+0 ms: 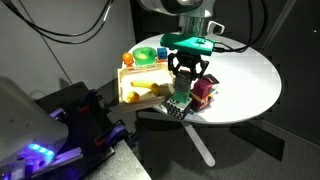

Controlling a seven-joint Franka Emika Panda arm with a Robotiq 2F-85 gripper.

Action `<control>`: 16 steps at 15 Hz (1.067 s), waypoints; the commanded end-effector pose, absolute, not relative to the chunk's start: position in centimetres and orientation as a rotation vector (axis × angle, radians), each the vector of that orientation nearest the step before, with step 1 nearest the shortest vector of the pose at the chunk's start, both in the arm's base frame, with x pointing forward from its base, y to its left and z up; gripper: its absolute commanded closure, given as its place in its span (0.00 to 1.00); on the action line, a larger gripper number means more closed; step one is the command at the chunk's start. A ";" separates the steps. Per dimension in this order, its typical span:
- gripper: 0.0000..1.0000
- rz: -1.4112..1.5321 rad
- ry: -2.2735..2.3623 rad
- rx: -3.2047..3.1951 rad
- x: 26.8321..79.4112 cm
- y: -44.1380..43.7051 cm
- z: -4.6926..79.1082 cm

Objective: Put the grey block in the box

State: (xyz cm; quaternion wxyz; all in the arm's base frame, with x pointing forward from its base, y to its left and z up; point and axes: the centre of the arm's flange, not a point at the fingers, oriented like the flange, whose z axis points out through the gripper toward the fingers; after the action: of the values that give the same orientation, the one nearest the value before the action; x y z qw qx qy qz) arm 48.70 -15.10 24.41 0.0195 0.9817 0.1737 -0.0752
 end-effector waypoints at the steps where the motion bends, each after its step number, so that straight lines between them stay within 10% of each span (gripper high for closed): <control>1: 0.76 -0.206 0.516 3.017 47.0 -13.3 26.2; 16: 0.76 -0.379 0.404 2.894 48.9 -0.5 23.9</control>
State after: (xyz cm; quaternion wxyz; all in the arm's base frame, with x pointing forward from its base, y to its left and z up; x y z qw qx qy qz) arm 47.92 -2.30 24.22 0.0754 0.9792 0.1467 -0.1183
